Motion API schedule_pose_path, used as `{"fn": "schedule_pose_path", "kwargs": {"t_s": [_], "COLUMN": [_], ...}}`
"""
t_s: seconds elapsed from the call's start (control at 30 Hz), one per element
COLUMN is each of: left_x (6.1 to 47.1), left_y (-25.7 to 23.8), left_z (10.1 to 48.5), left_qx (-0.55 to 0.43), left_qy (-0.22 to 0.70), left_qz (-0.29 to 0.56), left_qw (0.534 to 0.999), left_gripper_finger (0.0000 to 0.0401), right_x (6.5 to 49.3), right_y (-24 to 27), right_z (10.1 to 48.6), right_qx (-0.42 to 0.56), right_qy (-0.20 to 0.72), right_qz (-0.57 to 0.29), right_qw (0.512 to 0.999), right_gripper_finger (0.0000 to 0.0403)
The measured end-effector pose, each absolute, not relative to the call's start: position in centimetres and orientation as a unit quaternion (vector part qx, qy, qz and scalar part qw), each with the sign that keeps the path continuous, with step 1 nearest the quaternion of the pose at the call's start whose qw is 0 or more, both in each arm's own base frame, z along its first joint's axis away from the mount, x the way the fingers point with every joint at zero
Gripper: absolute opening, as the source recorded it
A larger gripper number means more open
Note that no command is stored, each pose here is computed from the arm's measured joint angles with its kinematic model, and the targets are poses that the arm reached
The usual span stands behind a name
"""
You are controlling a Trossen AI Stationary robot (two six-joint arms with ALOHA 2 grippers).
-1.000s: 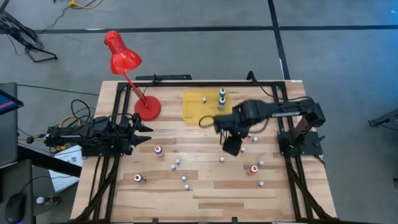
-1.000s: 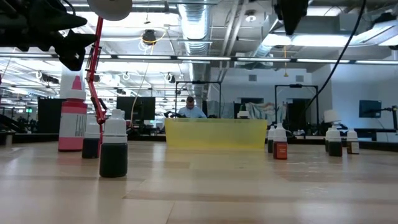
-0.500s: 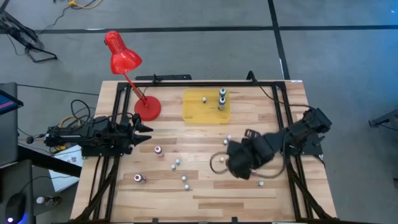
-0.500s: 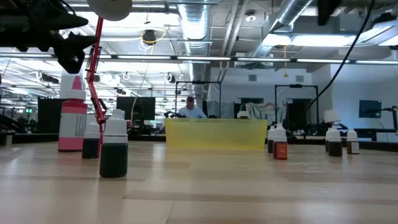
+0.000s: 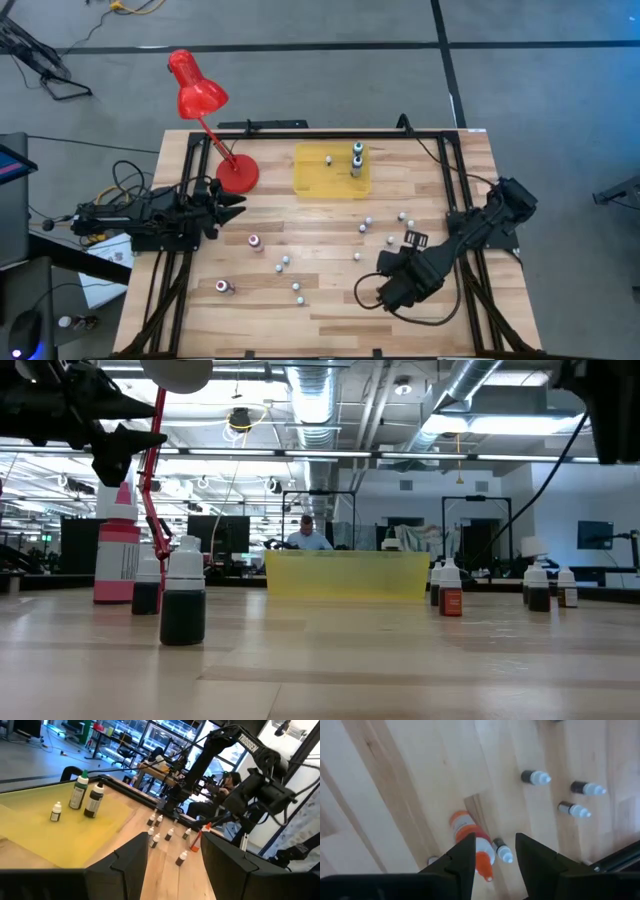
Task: Pick & Place food coloring
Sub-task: Put the large orange food coloring bottle into the yellow bin
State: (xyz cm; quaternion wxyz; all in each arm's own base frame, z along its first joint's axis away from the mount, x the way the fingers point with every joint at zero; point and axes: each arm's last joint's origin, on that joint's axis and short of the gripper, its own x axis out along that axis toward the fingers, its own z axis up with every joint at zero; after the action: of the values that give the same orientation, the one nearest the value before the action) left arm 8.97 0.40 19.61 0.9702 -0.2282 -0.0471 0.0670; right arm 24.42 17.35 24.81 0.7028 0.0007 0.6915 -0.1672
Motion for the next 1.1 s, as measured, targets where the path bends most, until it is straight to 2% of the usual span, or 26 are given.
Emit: {"fn": "schedule_pose_path", "kwargs": {"t_s": [0.17, 0.3, 0.43, 0.53, 0.7, 0.77, 0.9, 1.1], "left_x": [9.0, 9.0, 9.0, 9.0, 9.0, 9.0, 9.0, 9.0], "left_y": [0.4, 0.4, 0.4, 0.4, 0.4, 0.5, 0.5, 0.5], "left_z": [19.6, 19.6, 19.4, 19.3, 19.1, 19.1, 19.1, 19.1], "left_qx": [-0.229, -0.229, -0.228, -0.227, -0.218, -0.21, -0.202, -0.202], "left_qy": [-0.047, -0.048, -0.039, -0.032, -0.022, -0.022, -0.023, -0.024], "left_qz": [0.068, 0.07, 0.072, 0.074, 0.078, 0.081, 0.087, 0.092], "left_qw": [0.97, 0.97, 0.97, 0.97, 0.973, 0.974, 0.975, 0.975], "left_gripper_finger": [0.0175, 0.0175, 0.0175, 0.0175, 0.0175, 0.0175, 0.0174, 0.0174], "right_x": [23.7, 21.9, 19.4, 18.3, 18.1, 18.2, 18.5, 19.3], "right_y": [16.8, 14.8, 12.3, 10.9, 10.1, 10.1, 10.2, 11.4], "right_z": [24.4, 25.6, 27.2, 27.7, 27.2, 26.8, 25.7, 24.0], "right_qx": [-0.015, 0.009, 0.088, 0.189, 0.303, 0.313, 0.334, 0.384], "right_qy": [0.7, 0.682, 0.616, 0.538, 0.456, 0.459, 0.483, 0.564], "right_qz": [-0.149, -0.152, -0.162, -0.15, -0.094, -0.086, -0.13, -0.12], "right_qw": [0.698, 0.715, 0.766, 0.808, 0.831, 0.827, 0.799, 0.721], "right_gripper_finger": [0.0123, 0.0122, 0.0122, 0.0122, 0.0122, 0.0125, 0.0146, 0.0198]}}
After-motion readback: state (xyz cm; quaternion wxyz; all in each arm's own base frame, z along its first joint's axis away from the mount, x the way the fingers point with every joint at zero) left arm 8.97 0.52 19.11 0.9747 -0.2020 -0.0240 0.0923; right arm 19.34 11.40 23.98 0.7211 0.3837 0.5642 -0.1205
